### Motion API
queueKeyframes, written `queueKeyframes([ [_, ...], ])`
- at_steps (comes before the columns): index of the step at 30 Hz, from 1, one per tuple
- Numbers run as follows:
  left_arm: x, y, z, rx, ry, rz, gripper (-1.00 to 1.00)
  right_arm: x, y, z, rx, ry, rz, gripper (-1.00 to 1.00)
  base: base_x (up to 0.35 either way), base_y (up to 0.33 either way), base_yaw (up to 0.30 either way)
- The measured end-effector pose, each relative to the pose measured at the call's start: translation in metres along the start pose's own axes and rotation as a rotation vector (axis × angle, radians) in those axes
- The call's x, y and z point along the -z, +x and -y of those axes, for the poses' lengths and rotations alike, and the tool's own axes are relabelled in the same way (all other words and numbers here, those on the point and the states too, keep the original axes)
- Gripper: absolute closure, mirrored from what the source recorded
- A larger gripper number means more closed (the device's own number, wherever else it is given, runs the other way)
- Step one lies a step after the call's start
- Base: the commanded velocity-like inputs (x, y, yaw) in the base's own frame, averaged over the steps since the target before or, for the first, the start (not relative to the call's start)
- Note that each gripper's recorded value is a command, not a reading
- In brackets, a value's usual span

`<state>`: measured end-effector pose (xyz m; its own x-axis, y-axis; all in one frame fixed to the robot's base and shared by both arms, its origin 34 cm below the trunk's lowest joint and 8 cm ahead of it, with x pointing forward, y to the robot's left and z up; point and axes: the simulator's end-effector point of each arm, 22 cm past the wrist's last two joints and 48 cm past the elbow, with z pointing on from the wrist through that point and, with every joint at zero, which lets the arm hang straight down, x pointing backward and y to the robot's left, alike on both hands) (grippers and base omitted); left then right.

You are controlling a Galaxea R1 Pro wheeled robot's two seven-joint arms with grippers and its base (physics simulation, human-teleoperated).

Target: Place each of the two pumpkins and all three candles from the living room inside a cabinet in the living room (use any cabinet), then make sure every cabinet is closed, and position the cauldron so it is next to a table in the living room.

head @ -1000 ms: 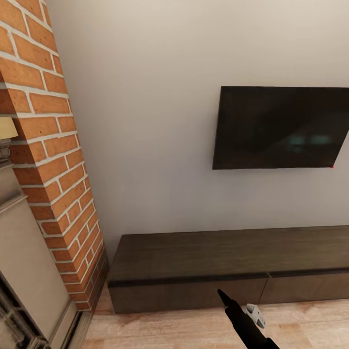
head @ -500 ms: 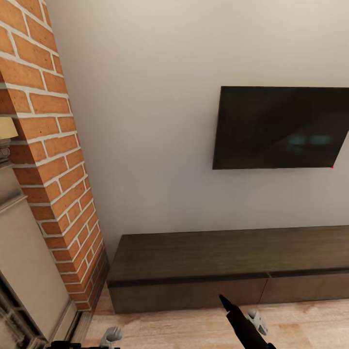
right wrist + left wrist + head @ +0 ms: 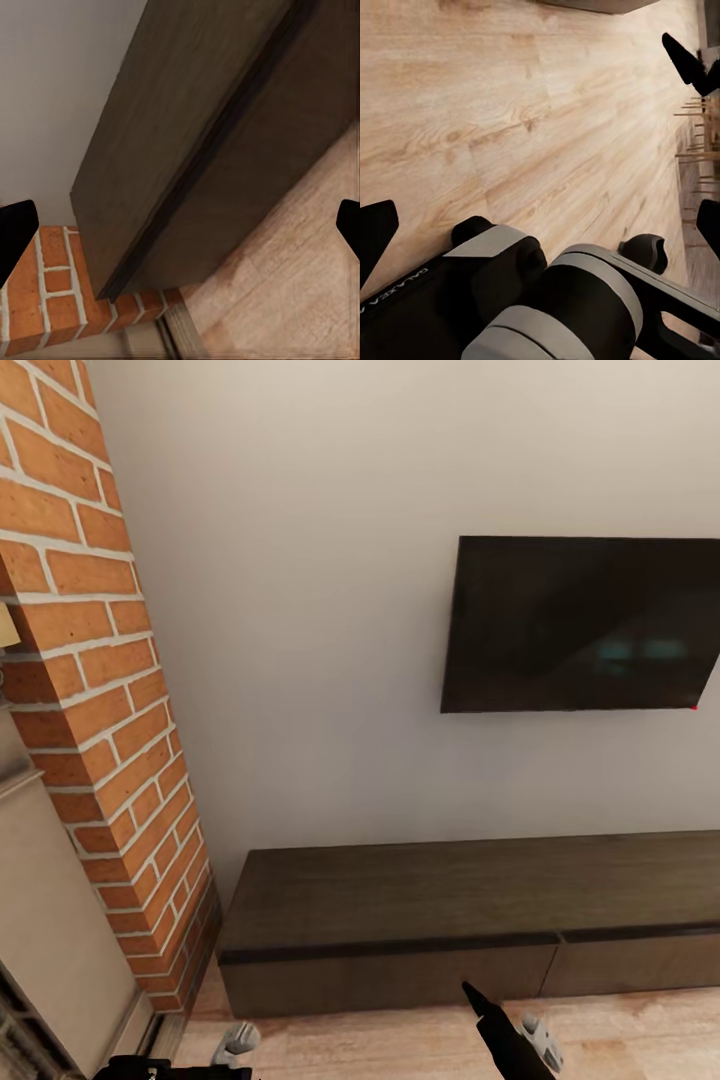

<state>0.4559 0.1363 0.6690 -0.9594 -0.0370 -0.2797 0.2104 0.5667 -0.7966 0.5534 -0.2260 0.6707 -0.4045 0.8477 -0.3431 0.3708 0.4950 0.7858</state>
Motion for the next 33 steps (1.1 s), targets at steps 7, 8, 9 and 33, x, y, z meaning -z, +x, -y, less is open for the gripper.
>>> queueKeyframes([
  [7,0.017,-0.017,0.02,0.06,0.124,0.056,-1.0,0.0,0.01,0.01,-0.011,0.003,-0.02,-1.0,0.053,0.003,0.0],
  [8,0.018,-0.019,0.02,0.063,0.127,0.064,-1.0,0.0,0.01,0.01,-0.012,0.003,-0.02,-1.0,0.146,0.017,0.0],
  [9,0.021,-0.022,0.02,0.069,0.133,0.079,-1.0,0.0,0.01,0.01,-0.012,0.004,-0.02,-1.0,0.093,0.011,0.0],
  [33,0.003,-0.016,0.036,0.106,0.197,0.085,-1.0,0.004,-0.03,0.035,-0.229,-0.013,0.151,-1.0,0.031,0.001,0.0],
])
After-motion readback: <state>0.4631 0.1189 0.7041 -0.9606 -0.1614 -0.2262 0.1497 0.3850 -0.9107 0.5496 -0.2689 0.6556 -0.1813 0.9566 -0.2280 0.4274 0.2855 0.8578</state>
